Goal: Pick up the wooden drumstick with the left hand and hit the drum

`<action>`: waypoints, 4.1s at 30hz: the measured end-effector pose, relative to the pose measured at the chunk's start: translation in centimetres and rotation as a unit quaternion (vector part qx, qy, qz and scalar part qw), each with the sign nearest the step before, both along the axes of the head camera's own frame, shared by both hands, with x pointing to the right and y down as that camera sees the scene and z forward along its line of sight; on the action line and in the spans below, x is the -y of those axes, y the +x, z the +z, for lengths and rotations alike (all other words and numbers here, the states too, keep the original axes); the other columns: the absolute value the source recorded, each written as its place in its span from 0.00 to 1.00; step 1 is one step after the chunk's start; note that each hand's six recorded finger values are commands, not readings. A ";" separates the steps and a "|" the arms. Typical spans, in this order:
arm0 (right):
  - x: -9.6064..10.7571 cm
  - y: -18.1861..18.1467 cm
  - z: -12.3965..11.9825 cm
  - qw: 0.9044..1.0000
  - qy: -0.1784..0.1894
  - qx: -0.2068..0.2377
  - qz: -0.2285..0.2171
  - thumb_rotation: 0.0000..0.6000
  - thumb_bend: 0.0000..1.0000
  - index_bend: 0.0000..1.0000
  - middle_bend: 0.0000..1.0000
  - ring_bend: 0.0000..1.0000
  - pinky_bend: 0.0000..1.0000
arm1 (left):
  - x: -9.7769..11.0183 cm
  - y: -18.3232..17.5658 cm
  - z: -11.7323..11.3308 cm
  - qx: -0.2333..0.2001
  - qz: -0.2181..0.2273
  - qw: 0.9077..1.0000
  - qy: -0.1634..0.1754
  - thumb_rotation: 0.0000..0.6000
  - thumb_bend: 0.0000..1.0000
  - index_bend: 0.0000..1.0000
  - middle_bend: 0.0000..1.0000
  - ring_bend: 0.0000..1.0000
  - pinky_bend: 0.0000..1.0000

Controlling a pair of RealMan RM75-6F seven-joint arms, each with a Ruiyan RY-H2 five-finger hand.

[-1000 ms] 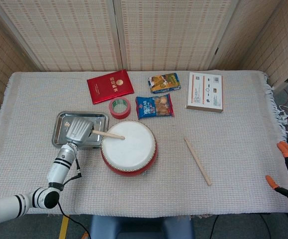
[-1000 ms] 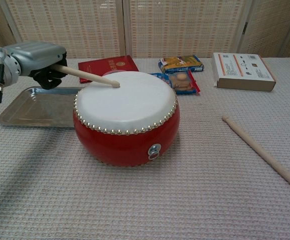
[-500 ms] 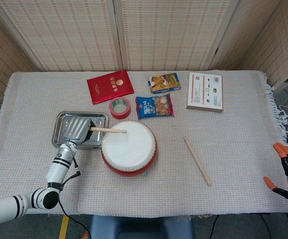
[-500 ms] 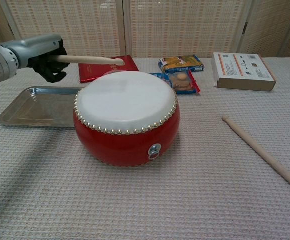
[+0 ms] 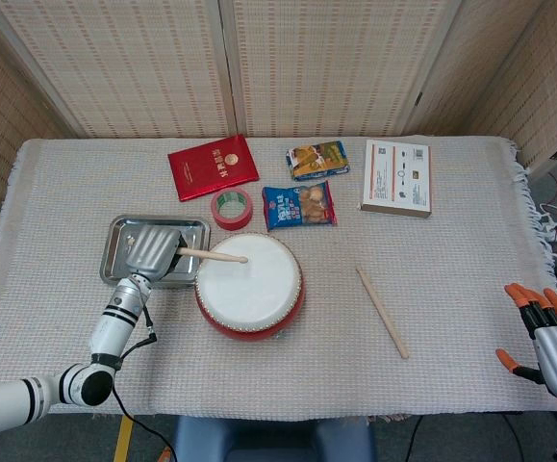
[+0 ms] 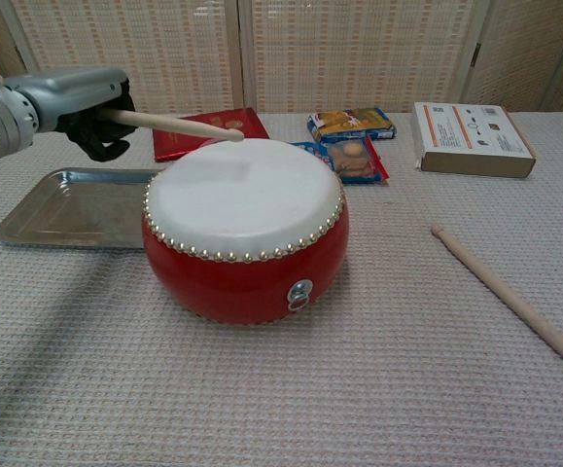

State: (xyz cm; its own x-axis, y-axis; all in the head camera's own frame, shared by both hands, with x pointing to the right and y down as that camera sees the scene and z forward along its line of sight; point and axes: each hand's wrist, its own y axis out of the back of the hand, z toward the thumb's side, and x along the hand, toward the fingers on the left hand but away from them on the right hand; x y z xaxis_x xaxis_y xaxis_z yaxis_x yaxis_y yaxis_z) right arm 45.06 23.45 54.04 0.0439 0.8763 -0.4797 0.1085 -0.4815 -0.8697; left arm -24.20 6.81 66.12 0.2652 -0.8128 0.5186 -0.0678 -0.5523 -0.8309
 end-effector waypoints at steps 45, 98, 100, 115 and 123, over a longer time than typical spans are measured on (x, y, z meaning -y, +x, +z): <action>0.1 0.3 -0.5 1.000 0.022 0.003 0.004 1.00 0.23 0.01 0.07 0.00 0.00 | -0.9 -0.8 0.2 -0.038 -0.017 0.999 0.004 1.00 0.74 1.00 1.00 1.00 1.00; -0.2 0.4 -0.6 1.000 0.022 0.004 0.009 1.00 0.23 0.01 0.07 0.00 0.00 | -2.0 -2.2 2.0 0.086 0.059 0.994 0.025 1.00 0.73 1.00 1.00 1.00 1.00; -0.2 0.4 -0.6 1.000 0.022 0.005 0.009 1.00 0.23 0.01 0.07 0.00 0.00 | -1.6 -2.4 1.7 0.082 0.048 0.995 0.027 1.00 0.73 1.00 1.00 1.00 1.00; -0.2 0.8 -0.4 1.000 0.019 0.002 0.015 1.00 0.23 0.01 0.07 0.00 0.00 | 2.6 -8.4 3.9 0.027 -0.104 0.994 0.004 1.00 0.73 1.00 1.00 1.00 1.00; 0.0 0.8 0.0 1.000 0.014 -0.001 0.018 1.00 0.23 0.01 0.07 0.00 0.00 | 2.7 -9.9 7.3 0.048 -0.134 0.990 -0.026 1.00 0.73 1.00 1.00 0.99 1.00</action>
State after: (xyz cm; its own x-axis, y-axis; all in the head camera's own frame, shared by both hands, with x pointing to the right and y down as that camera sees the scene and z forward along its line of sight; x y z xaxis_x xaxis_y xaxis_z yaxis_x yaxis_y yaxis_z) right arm 45.88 23.48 54.03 0.0104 0.8908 -0.4543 0.1232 -0.4520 -0.8834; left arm -34.05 4.07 73.41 -0.0086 -0.8193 0.5733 -0.1389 -0.5668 -0.8121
